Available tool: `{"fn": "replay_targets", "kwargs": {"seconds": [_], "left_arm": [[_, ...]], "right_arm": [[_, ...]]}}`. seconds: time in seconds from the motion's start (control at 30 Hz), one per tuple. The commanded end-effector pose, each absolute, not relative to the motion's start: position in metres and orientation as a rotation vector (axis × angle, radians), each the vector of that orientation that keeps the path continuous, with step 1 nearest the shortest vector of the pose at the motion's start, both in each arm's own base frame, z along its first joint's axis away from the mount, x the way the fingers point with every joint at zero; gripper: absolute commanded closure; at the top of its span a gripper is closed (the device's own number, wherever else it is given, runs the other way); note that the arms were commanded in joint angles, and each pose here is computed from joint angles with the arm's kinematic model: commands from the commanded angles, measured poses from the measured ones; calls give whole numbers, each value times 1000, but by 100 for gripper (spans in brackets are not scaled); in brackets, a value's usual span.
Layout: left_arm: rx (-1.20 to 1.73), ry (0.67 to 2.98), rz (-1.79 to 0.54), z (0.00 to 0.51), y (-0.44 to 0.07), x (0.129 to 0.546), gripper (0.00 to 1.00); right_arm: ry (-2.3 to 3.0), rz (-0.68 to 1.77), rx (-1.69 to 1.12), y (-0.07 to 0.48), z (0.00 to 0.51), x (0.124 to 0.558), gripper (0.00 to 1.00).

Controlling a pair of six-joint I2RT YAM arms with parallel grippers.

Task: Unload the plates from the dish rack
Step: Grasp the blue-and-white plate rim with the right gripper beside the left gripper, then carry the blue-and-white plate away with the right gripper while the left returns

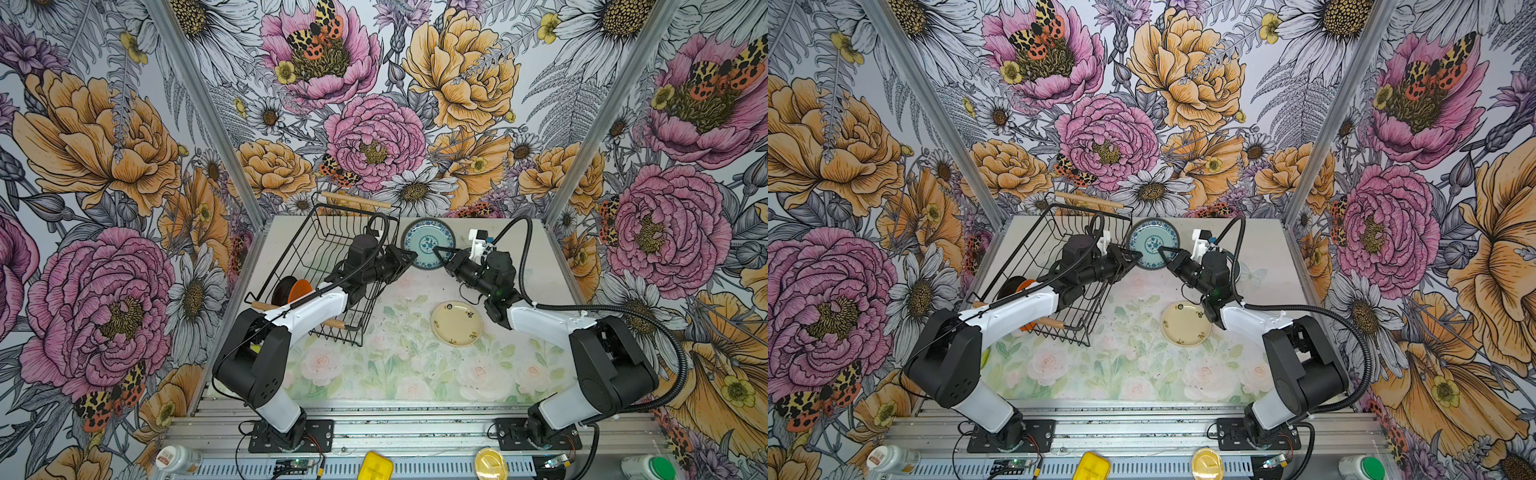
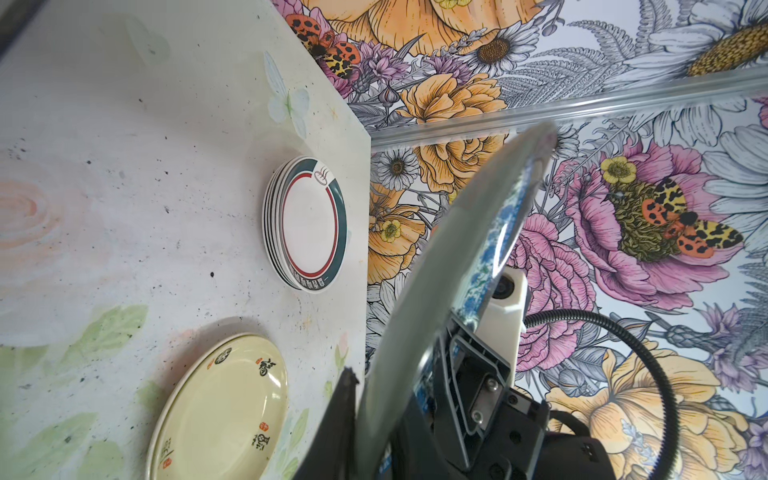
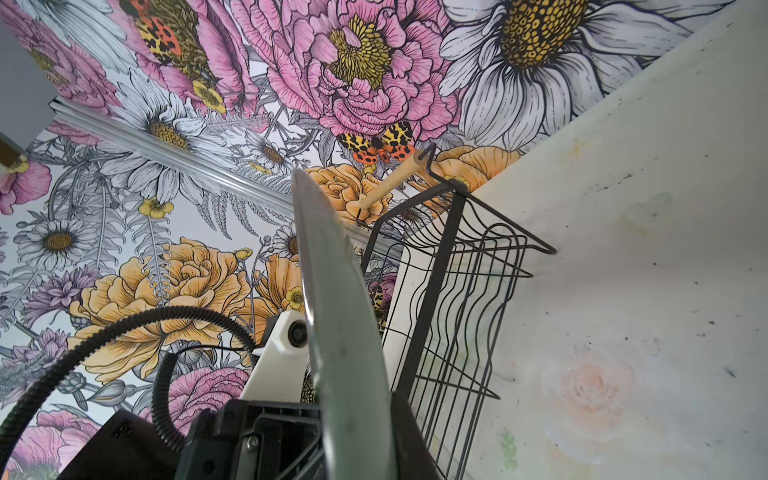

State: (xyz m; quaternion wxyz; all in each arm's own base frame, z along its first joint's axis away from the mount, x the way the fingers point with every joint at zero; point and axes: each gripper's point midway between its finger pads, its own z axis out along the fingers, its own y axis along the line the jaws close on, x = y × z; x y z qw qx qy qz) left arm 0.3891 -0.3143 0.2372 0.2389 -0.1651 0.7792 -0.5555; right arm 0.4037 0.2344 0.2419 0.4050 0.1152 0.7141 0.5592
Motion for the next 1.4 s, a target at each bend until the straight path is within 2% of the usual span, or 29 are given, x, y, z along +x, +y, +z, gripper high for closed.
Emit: {"fn": "replay_targets", "kwargs": {"seconds": [0.0,0.07,0.2,0.37,0.47,0.7,0.93,1.07,1.37], "left_arm": [[-393,2098,-1585,261,-322,388,59],[-348,2118,-1569,266,-324,386,51],[-312,2144,-1481,273,-315,379,43],[-240,2214,-1269,275,-289,365,33],[-218,2269,-1082,271,-258,356,2],[-354,2305,-822,255,-164,343,1],[-464,2328,-451,247,-79,330,1],[-564,2297,-220,244,-37,325,1],[-534,2307,-20,234,-10,322,1]], "right_arm": [[1728,1419,168,242,267,398,96],[1734,1400,151,241,268,399,98],[1740,1321,85,231,278,404,100],[1715,1143,-156,215,324,407,100],[1715,977,-283,203,349,406,100],[1704,601,-335,156,384,397,100],[1668,240,-152,87,390,359,100],[1650,140,-17,54,377,329,100],[1804,102,226,22,308,300,100]]}}
